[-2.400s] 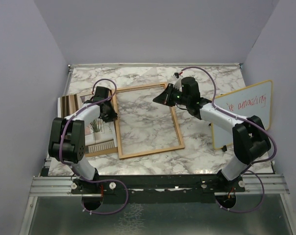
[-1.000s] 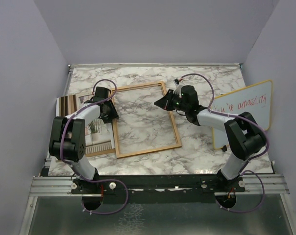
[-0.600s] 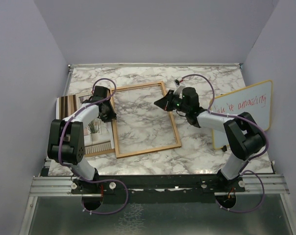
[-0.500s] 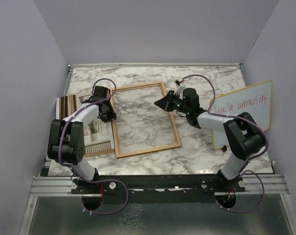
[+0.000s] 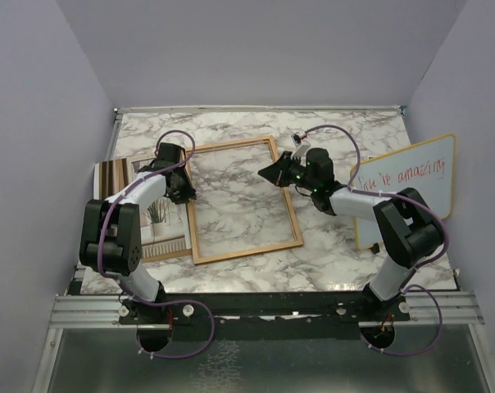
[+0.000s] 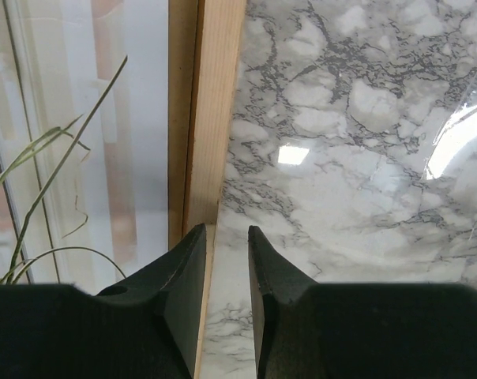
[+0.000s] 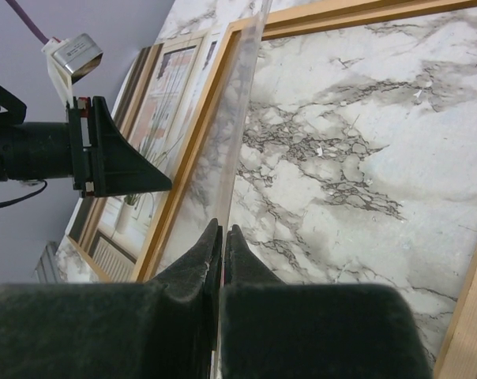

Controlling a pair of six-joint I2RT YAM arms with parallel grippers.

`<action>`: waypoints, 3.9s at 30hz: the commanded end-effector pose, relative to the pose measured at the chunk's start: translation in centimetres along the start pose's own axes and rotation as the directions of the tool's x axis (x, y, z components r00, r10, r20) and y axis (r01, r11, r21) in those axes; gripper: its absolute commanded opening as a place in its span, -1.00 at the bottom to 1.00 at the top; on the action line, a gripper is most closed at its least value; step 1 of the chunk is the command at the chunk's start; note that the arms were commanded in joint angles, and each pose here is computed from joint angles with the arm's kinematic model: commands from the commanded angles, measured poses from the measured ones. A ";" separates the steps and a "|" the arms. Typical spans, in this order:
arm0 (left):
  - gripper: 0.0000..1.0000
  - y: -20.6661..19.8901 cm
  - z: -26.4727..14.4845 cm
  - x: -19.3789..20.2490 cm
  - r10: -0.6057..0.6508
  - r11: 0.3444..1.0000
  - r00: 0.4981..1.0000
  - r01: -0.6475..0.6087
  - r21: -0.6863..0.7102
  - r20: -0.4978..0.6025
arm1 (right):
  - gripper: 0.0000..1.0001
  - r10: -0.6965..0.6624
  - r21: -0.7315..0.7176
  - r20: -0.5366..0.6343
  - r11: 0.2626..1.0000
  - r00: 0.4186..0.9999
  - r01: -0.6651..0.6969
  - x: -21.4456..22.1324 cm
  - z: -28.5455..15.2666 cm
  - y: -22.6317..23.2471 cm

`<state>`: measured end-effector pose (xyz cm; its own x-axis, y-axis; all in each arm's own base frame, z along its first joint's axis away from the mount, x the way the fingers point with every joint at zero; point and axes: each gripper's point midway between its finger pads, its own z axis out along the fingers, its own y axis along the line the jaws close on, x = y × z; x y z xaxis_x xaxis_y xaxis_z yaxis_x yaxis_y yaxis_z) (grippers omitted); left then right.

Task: Put the photo into the frame
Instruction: Place the photo frame item in the photo frame.

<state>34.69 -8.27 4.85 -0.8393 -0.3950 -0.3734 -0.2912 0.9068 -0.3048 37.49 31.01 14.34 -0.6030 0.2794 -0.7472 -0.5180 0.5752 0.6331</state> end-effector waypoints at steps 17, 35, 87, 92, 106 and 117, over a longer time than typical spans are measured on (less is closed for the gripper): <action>-0.38 -0.7 -0.7 -0.6 0.012 1.000 1.000 -0.012 0.016 0.013 | -0.99 0.153 0.024 -0.106 0.988 0.982 -0.152 0.9 1.2 0.5; 0.38 1.6 -1.7 -1.9 -0.007 0.994 0.992 0.021 -0.104 0.126 | -0.62 0.341 0.105 -0.228 0.940 0.912 -0.325 3.2 1.1 0.5; -0.45 1.3 -1.6 -1.7 -0.045 0.994 0.992 0.056 -0.091 0.114 | -0.29 0.301 0.027 -0.366 0.949 0.881 -0.313 5.1 2.1 0.7; -0.34 0.1 -3.6 -3.8 -0.036 0.997 0.985 0.048 -0.067 0.169 | -0.20 0.300 0.066 -0.375 0.952 0.877 -0.298 4.8 2.1 0.4; -0.14 -0.1 -5.8 -5.4 -0.020 0.995 0.975 0.041 -0.087 0.223 | 0.10 0.282 0.119 -0.396 0.959 0.874 -0.256 4.3 2.3 -0.1; 0.09 0.3 -5.8 -5.6 -0.017 0.993 0.973 0.042 -0.106 0.231 | 0.28 0.262 0.110 -0.404 0.965 0.877 -0.238 4.4 1.9 0.0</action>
<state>36.43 -5.37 10.75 -0.7206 -0.4452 -0.5315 -0.3731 0.8952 -0.2440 36.16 33.66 10.89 -0.9089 0.1045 -0.4037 -0.2836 0.5547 0.7822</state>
